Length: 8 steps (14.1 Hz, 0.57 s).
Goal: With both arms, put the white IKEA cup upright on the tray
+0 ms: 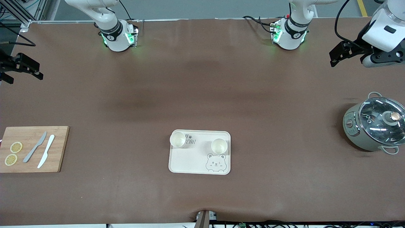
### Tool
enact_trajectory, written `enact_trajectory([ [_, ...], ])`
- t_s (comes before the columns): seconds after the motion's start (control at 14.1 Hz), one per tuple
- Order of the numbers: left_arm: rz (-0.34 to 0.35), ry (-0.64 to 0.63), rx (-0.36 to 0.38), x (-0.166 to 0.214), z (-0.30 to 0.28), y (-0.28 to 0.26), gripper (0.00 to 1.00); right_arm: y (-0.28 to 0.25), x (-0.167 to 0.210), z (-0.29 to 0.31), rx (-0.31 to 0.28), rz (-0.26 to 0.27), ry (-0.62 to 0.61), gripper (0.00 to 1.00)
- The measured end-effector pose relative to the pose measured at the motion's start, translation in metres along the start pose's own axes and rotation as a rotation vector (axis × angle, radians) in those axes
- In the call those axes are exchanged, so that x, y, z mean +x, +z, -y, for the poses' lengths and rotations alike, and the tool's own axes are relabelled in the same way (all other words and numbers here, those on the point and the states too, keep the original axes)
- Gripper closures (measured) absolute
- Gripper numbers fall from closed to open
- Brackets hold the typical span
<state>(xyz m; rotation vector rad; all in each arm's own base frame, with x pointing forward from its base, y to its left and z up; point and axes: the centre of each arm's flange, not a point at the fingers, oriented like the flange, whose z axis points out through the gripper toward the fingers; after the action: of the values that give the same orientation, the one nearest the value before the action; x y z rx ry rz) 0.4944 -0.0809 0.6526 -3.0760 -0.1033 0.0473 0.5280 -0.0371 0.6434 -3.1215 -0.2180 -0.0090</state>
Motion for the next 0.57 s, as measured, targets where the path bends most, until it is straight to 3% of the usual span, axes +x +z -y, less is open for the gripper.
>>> enact_trajectory([
  [0.57,-0.029,0.013,-0.011,0.012,-0.008,-0.002,0.0,0.0,-0.003,0.001,0.004,0.028,0.116,0.0],
])
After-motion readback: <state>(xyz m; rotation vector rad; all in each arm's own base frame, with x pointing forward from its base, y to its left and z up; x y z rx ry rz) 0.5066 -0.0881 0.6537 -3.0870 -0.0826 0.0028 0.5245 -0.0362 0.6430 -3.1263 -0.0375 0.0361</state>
